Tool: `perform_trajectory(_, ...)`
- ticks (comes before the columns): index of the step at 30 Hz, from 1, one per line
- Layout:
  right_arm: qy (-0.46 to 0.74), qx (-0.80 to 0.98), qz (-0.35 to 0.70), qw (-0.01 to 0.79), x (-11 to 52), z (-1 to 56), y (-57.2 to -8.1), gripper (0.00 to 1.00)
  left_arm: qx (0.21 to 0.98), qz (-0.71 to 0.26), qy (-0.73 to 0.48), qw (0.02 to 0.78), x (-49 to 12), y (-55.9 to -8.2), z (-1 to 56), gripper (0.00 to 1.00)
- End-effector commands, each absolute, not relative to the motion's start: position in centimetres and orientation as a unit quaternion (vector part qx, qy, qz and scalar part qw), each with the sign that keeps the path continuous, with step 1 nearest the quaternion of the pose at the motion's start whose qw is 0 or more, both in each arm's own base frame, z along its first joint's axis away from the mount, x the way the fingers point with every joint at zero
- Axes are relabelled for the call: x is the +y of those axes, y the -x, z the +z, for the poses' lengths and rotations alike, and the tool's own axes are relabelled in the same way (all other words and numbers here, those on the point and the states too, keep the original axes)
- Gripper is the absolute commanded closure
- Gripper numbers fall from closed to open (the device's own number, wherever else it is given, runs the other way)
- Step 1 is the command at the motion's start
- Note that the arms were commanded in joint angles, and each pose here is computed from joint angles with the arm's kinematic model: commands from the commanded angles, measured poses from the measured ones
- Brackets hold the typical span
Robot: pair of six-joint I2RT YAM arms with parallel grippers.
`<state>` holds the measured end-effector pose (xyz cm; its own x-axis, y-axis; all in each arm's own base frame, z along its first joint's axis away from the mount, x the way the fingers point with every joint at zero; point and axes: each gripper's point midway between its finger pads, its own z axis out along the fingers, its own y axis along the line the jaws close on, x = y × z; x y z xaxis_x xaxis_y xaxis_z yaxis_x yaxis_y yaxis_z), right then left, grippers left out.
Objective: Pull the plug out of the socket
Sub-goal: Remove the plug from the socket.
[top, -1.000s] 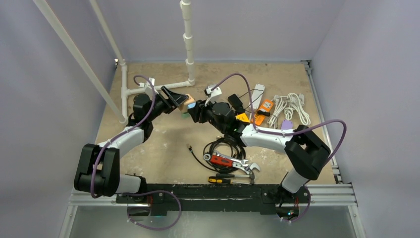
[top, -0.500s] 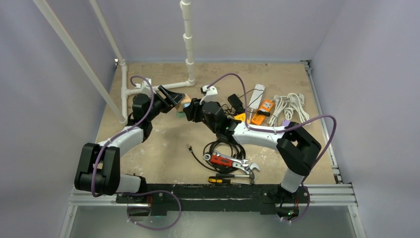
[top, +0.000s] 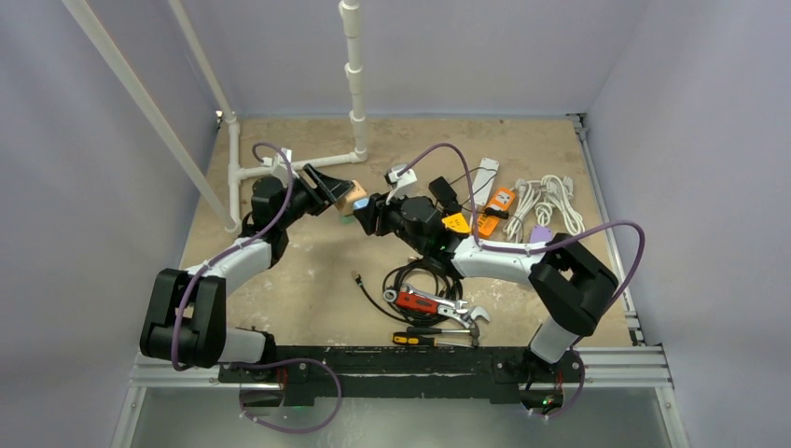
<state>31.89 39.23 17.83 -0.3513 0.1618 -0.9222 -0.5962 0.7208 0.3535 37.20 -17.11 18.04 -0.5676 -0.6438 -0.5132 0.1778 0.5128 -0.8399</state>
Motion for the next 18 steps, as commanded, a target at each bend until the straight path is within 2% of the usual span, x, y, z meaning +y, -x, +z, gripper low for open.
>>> perform_trajectory(1,0.138,0.721,0.383,0.56,40.7,21.4,-30.8,1.0,0.729,-0.493,0.117,0.459,-18.3,-37.3,20.5,0.79)
perform_trajectory(5,0.11,0.732,0.38,0.555,39.5,21.4,-32.0,1.0,0.737,-0.477,0.1,0.468,-18.3,-37.6,21.4,0.38)
perform_trajectory(10,0.109,0.727,0.381,0.561,37.4,22.4,-32.9,1.0,0.751,-0.433,0.085,0.49,-17.3,-37.8,21.9,0.09)
perform_trajectory(14,0.121,0.73,0.381,0.555,35.8,21.9,-33.9,1.0,0.756,-0.405,0.07,0.509,-16.6,-38.0,22.7,0.02)
perform_trajectory(18,0.127,0.735,0.37,0.554,34.2,21.2,-34.7,1.0,0.767,-0.361,0.033,0.53,-15.9,-37.8,23.3,0.01)
